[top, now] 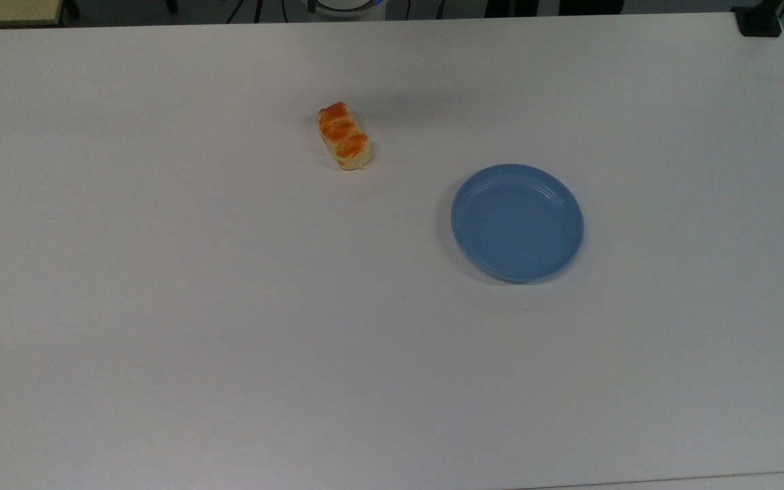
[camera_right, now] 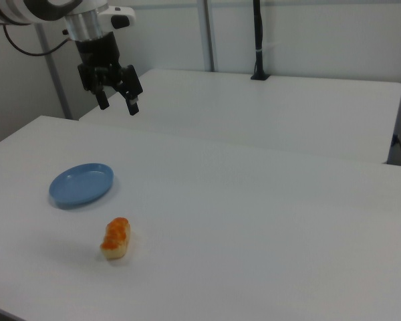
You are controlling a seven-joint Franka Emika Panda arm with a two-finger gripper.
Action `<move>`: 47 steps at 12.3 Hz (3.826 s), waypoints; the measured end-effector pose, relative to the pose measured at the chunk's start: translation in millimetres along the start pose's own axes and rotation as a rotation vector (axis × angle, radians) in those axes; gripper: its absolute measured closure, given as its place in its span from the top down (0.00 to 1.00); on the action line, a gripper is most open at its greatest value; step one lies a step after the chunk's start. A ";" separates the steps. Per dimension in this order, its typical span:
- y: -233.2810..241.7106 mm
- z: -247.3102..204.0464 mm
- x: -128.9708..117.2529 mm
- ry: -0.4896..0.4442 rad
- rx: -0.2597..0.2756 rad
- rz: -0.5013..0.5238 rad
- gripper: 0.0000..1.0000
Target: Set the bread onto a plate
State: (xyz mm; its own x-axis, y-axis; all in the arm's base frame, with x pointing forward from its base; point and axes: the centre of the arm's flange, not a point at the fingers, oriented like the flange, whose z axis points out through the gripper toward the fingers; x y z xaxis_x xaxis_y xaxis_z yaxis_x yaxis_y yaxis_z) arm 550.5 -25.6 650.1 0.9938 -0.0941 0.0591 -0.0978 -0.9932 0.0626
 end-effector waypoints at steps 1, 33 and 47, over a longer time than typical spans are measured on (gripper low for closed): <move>0.0 0.1 0.1 0.000 0.000 0.000 1.00; -6.5 9.6 -2.5 -0.035 -0.002 0.000 1.00; -36.1 142.1 -27.6 -0.142 0.036 -0.701 1.00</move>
State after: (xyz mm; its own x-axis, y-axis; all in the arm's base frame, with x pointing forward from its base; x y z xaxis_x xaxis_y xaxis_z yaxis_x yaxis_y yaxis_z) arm 534.1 3.2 504.6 0.8195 0.5617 -0.1136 0.5659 -0.8245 0.0049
